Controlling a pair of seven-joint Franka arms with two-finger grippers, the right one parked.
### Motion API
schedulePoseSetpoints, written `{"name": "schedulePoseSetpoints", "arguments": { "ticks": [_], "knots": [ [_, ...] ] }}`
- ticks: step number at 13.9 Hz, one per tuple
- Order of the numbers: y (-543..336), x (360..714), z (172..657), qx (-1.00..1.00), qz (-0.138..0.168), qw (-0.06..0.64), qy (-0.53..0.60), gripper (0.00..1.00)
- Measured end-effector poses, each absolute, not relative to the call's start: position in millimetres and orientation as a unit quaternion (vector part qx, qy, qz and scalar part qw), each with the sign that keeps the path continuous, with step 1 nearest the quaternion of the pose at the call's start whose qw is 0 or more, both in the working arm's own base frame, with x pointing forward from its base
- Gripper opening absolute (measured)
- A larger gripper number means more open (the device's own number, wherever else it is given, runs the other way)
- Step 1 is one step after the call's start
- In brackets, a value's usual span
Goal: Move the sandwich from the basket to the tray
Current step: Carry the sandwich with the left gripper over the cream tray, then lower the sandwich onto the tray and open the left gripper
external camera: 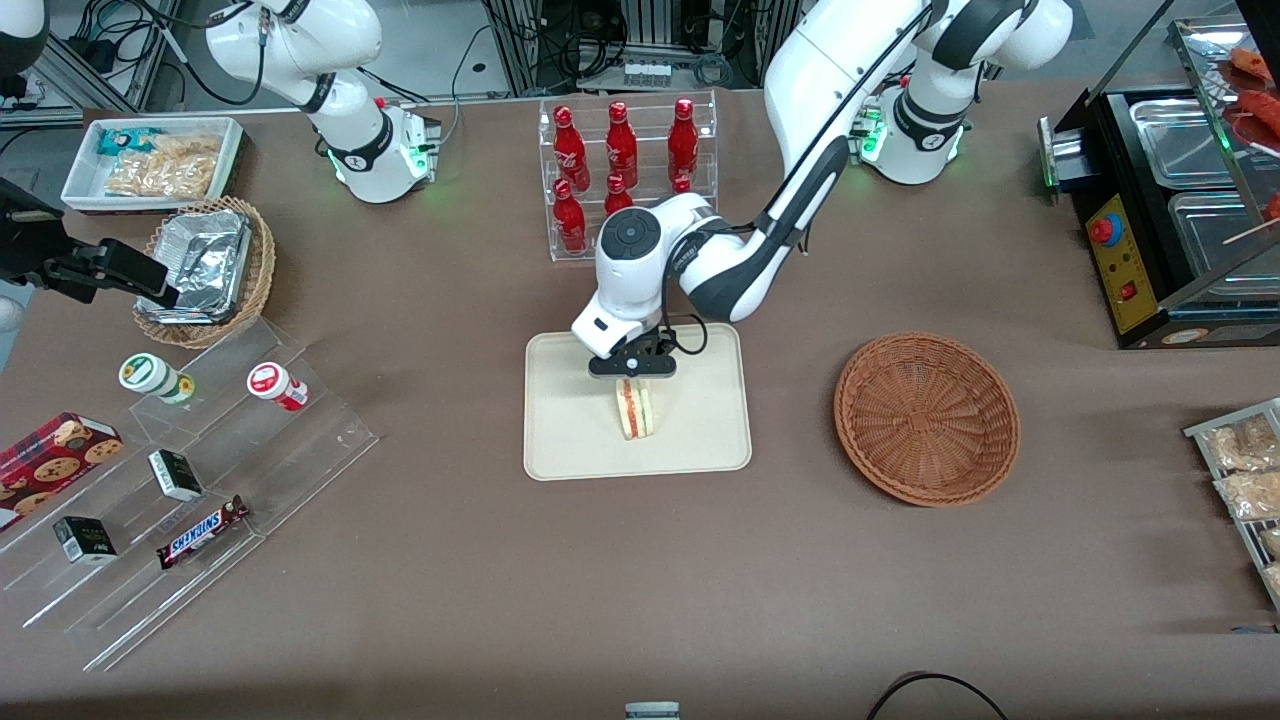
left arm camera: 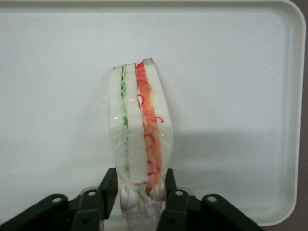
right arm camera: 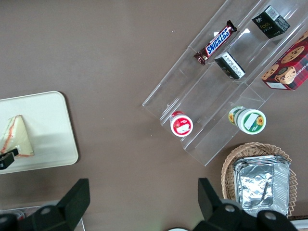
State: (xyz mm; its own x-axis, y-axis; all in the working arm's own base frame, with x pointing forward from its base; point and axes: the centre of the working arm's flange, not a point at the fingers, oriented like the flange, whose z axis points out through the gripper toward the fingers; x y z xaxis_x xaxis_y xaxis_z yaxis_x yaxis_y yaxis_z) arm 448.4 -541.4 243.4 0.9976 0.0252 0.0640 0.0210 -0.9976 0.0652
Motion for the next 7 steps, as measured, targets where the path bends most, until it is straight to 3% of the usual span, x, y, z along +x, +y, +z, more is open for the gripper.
{"name": "schedulePoseSetpoints", "arguments": {
  "ticks": [4, 5, 7],
  "knots": [
    [-525, 470, 293, 0.998, 0.041, 0.021, 0.032, 0.92],
    [-514, 477, 316, 0.998, 0.039, 0.009, 0.042, 0.99],
    [-486, 486, 368, 0.997, 0.03, -0.011, 0.068, 1.0]
  ]
}}
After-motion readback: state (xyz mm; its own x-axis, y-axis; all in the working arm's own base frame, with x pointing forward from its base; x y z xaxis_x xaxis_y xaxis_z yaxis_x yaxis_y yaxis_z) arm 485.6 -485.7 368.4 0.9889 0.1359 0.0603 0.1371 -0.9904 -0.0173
